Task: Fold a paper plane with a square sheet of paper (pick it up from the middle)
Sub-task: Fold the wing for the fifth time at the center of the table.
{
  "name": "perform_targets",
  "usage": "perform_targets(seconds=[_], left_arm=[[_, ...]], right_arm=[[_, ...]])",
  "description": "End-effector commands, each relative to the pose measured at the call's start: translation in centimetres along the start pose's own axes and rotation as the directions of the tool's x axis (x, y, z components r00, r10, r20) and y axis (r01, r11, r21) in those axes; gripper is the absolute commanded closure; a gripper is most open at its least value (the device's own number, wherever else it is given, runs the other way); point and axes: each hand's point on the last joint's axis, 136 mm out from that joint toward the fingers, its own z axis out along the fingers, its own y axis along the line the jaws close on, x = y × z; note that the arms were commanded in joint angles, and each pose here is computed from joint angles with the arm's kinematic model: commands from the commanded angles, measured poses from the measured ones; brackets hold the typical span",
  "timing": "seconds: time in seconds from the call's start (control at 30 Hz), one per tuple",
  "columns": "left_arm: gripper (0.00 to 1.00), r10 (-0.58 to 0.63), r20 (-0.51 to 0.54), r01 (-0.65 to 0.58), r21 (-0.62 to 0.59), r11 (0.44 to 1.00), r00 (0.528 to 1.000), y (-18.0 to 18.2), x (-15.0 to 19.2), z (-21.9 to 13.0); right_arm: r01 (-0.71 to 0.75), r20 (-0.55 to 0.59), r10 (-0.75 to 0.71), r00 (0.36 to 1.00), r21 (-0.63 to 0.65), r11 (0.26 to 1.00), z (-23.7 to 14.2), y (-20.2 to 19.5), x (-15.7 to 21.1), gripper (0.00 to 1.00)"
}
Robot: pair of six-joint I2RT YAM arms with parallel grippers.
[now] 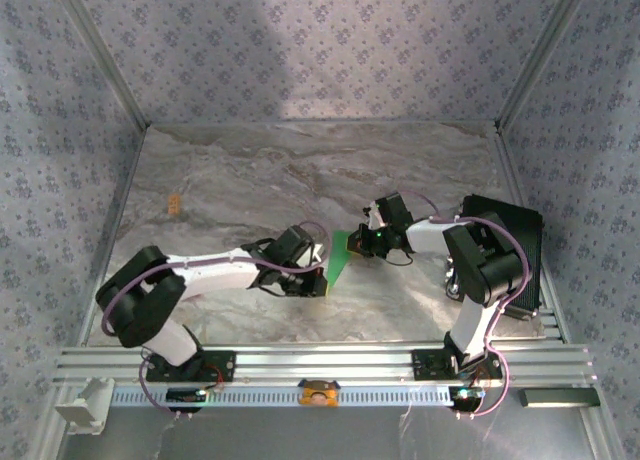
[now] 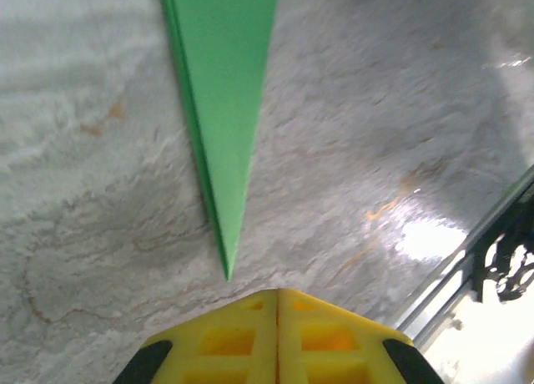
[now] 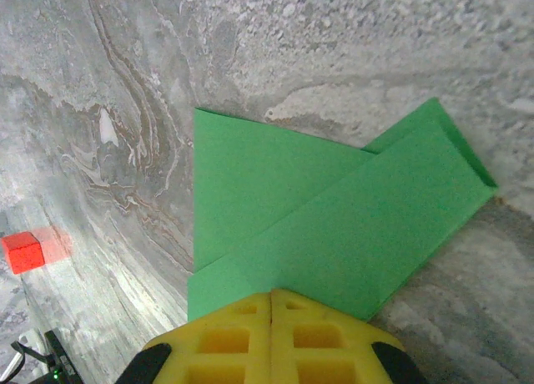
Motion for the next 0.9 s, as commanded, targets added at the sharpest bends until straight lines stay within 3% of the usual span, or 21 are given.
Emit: perform_targets(seconds=[0.0,0.33,0.63,0.87], left_arm=[[0.91,-0.011,0.089,0.007,0.053,0.999,0.996,-1.0,-3.5,-1.1],[0.91,-0.016,0.054,0.010,0.102,0.995,0.998,-2.1,-8.1,2.4],[0.99,-0.087,-0.064,0.083,-0.061,0.995,0.994,3.2,-5.4,5.5],[1.00,-0.164,-0.051,0.159,-0.087,0.983,0.985,5.1,-3.6,5.8]], right_arm=[[-0.048,-0.027,0.051,0.998,0.089,0.995,0.0,-2.4,1.1,0.97],[-0.045,-0.033,0.048,0.998,0.069,0.997,0.1,-1.9,1.0,0.97],[-0.028,0.004,0.028,1.000,0.007,1.000,-1.4,0.2,-0.9,0.96],[0.006,0.022,-0.005,1.000,-0.044,0.999,-2.1,1.8,-1.8,0.96]])
